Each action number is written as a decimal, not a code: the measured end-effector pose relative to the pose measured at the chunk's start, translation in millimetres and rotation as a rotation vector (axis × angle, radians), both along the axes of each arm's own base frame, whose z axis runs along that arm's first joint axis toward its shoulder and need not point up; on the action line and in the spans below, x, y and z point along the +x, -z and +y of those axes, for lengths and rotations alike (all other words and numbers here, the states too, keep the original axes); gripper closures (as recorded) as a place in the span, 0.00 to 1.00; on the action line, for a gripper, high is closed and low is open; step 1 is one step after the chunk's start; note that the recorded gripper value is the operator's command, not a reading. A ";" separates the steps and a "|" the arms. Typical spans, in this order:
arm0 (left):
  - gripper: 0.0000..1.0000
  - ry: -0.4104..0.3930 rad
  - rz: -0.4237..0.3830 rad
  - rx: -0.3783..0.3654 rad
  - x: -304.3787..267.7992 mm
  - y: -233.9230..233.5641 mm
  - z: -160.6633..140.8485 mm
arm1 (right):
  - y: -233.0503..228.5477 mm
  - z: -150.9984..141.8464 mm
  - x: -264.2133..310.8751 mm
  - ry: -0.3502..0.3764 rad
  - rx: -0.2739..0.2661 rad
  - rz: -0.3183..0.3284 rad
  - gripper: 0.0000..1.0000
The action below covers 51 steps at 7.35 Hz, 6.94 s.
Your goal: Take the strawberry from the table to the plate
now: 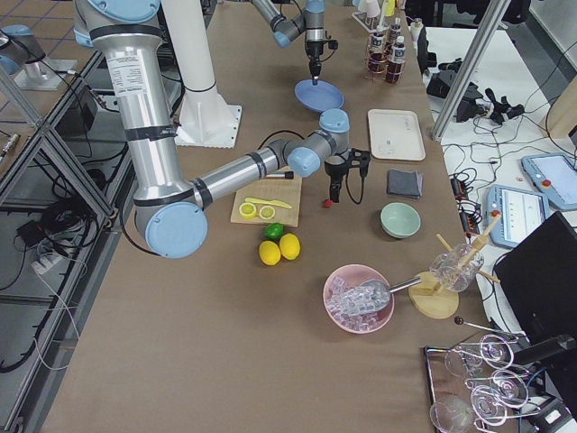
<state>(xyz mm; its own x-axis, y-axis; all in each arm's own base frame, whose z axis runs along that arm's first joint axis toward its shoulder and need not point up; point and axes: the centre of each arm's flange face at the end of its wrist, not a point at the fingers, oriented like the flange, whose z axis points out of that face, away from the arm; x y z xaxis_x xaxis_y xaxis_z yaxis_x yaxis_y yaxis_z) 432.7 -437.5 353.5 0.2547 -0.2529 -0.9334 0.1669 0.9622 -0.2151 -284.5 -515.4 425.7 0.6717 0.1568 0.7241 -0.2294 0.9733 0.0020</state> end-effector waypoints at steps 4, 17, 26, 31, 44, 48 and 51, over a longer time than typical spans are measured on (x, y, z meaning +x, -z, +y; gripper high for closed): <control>1.00 0.071 0.010 -0.024 101.8 59.0 62.7 | 1.5 11.1 -34.3 0.014 0.016 0.028 0.00; 0.02 0.128 0.014 0.011 104.9 68.1 70.4 | -29.3 13.5 -81.1 0.048 0.011 0.024 1.00; 0.02 0.031 -0.252 0.502 -92.6 -7.5 -52.4 | 168.1 52.1 -163.3 0.044 -0.022 -0.052 1.00; 0.02 -0.105 -0.327 0.562 -237.8 -94.7 -104.4 | 218.9 115.7 -255.9 0.046 -0.008 -0.020 1.00; 0.02 -0.224 -0.455 0.561 -356.2 -160.9 -113.1 | 233.4 132.8 -272.6 0.034 -0.022 -0.053 0.00; 0.02 -0.235 -0.509 0.544 -431.5 -179.2 -114.6 | 190.6 66.6 -76.6 0.120 -0.044 0.044 0.00; 0.02 -0.190 -0.544 0.483 -490.5 -199.6 -97.6 | 41.1 -0.2 120.2 0.295 0.031 0.108 0.00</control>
<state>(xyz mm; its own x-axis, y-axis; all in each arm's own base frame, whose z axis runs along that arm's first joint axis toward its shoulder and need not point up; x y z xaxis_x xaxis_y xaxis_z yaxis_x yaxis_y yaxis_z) -57.8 -535.1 553.1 0.7103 0.2472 -0.6591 -0.0492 0.9514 0.3039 -164.4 -515.6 384.6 0.7582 -0.0769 0.6474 0.0659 0.9970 0.0412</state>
